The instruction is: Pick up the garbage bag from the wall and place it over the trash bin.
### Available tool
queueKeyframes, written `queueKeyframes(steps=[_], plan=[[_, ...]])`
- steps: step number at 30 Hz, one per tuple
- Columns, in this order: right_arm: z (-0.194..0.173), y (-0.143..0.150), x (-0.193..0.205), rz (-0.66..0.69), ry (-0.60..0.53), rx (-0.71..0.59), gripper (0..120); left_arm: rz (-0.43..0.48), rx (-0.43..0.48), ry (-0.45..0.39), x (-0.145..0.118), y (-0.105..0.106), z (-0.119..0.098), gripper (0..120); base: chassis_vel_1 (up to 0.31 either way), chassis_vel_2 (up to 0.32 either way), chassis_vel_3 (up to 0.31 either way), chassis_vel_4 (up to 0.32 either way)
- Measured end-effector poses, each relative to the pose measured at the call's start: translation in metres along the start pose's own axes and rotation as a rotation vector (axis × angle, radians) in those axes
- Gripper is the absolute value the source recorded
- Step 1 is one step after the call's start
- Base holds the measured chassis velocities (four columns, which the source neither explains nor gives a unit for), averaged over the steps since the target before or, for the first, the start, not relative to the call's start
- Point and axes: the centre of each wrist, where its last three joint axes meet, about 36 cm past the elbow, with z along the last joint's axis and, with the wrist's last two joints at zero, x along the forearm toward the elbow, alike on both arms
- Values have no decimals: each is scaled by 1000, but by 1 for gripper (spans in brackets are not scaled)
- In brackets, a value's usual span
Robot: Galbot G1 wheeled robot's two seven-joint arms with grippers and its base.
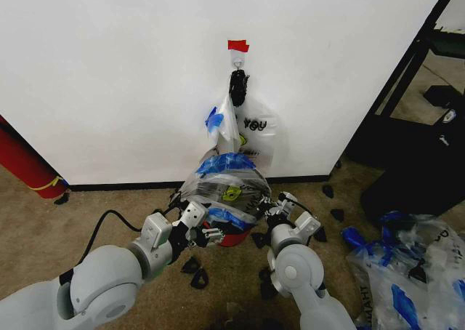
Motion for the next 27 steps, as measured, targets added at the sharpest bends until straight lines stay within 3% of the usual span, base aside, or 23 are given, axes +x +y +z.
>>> queueKeyframes(steps=[5, 7, 9, 10, 13, 27], plan=[[-2, 1, 1, 0, -1, 0, 0, -2, 12, 14, 0, 1, 1, 32, 0, 0, 0, 0], [-2, 2, 1, 0, 0, -1, 0, -3, 15, 15, 0, 1, 1, 31, 0, 0, 0, 0], [-1, 3, 1, 1, 1, -3, 0, -6, 20, 18, 0, 0, 2, 19, 0, 0, 0, 0], [-1, 3, 1, 1, 1, -3, 0, -6, 21, 18, 0, 0, 2, 19, 0, 0, 0, 0], [-1, 5, 2, 0, 1, -9, 0, -2, 32, 15, 1, -3, 3, 3, 0, 0, 0, 0], [1, 5, -3, 11, 4, -17, 0, 35, 20, -27, 23, -17, -8, 0, 0, 0, 0, 0]])
